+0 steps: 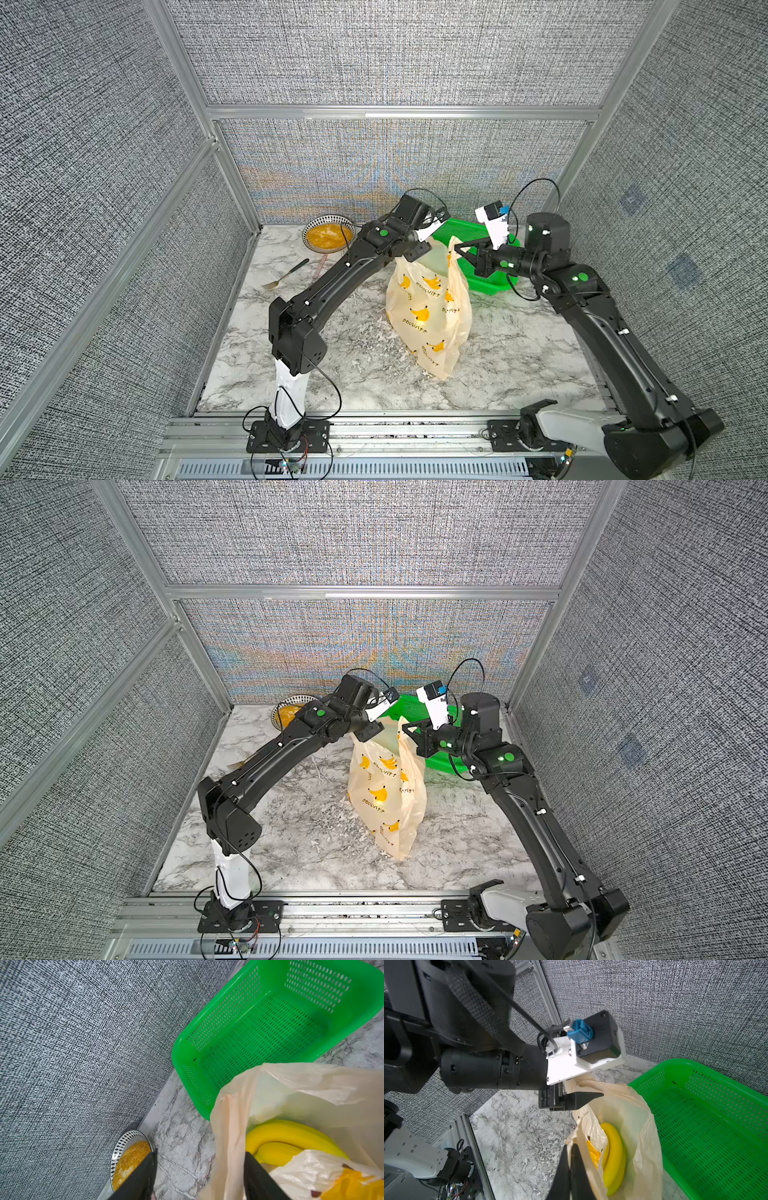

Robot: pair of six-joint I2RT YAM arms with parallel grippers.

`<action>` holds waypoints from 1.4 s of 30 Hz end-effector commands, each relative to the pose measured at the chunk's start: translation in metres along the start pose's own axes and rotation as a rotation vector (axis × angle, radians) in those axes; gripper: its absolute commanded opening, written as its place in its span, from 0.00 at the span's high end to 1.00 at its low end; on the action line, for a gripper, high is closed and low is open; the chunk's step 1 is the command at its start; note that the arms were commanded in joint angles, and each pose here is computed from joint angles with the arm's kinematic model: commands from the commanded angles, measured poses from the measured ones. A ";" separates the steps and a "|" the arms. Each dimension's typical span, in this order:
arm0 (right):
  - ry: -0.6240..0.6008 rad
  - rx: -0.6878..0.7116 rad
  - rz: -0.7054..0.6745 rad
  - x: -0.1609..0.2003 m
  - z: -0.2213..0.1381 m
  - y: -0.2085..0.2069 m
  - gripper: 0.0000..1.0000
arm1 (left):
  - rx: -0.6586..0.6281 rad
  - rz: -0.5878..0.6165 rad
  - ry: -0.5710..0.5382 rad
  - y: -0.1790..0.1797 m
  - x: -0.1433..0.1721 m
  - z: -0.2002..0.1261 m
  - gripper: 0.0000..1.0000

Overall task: Place the banana into a plastic bag & tie a knot
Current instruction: Adjust the plastic bag at the center of the board.

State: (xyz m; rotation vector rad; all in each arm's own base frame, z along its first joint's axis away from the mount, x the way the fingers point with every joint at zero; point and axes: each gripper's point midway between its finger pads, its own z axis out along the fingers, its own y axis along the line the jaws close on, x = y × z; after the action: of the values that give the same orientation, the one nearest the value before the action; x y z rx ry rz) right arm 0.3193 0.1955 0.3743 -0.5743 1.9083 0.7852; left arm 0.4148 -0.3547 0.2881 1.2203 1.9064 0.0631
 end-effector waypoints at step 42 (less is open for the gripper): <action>-0.169 -0.050 -0.272 -0.051 -0.036 0.030 1.00 | -0.314 -0.941 -0.245 0.118 0.040 -0.170 1.00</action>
State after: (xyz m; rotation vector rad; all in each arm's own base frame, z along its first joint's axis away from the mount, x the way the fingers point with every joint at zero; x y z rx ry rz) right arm 0.3035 0.1927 0.4316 -0.7167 1.6864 0.7155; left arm 0.3762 -0.2012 0.4088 0.1039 2.0303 -0.2444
